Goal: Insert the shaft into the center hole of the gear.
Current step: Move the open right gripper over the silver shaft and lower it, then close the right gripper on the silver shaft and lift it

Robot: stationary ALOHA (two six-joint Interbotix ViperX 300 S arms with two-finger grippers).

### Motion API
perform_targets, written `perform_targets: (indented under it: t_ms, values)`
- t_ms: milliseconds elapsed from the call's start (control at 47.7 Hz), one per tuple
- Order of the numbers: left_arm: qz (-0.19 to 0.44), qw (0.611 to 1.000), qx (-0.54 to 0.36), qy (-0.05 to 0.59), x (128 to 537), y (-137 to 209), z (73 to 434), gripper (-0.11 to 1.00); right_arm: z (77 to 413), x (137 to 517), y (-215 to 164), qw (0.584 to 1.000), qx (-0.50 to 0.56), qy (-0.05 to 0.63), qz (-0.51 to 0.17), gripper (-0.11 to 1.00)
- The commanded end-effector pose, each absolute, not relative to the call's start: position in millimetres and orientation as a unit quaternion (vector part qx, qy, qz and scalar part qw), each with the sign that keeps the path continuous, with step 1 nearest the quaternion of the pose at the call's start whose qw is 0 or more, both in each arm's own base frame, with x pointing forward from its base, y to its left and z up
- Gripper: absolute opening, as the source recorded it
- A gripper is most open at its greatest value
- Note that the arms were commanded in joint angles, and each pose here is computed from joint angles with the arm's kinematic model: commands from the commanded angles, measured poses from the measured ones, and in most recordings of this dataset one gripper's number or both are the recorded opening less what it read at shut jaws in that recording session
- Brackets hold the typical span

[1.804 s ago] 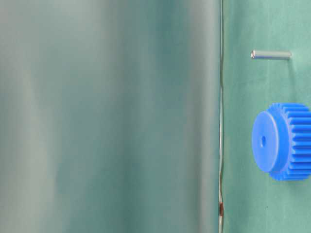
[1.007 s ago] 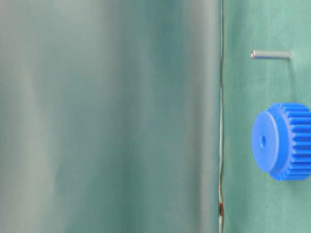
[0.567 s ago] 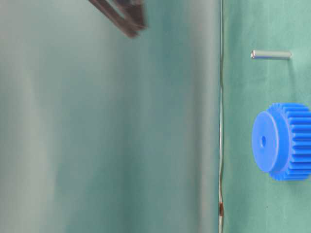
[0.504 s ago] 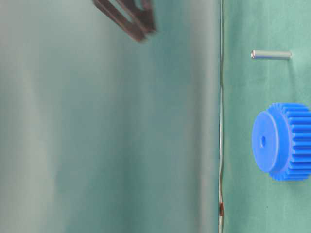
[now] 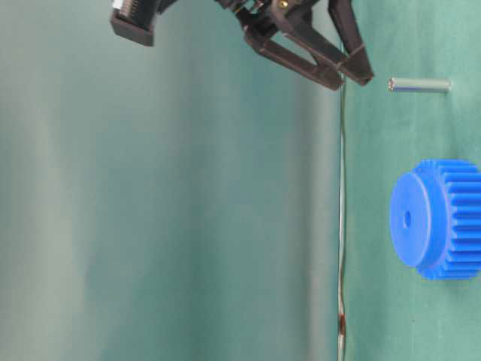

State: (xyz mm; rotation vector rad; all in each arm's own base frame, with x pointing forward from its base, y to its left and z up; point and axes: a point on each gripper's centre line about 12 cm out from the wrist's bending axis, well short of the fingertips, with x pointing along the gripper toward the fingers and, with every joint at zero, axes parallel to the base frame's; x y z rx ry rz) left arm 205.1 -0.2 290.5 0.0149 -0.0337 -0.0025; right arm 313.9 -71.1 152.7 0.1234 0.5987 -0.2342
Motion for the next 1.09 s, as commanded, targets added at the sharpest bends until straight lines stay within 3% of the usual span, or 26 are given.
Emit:
perform_targets:
  t_ms: [0,525,671,797,986,1070]
  values:
    - [0.000,1.000,0.010,-0.027,208,0,299,0.02,155,318,-74,0.950,0.065,0.282,-0.120,0.91]
    - [0.002,1.000,0.009,-0.015,208,1,296,0.02,133,322,-76,0.944,0.068,0.300,-0.122,0.90]
    - [0.002,1.000,0.009,-0.015,208,1,296,0.02,133,323,-76,0.944,0.068,0.300,-0.122,0.85]
    - [0.002,1.000,0.008,-0.015,208,1,296,0.02,131,323,-76,0.942,0.069,0.304,-0.122,0.66]
    - [0.002,1.000,0.008,-0.015,208,1,296,0.02,128,322,-76,0.941,0.069,0.309,-0.121,0.20]
    - [0.002,1.000,0.008,-0.016,208,1,297,0.02,128,322,-76,0.940,0.069,0.311,-0.121,0.16]
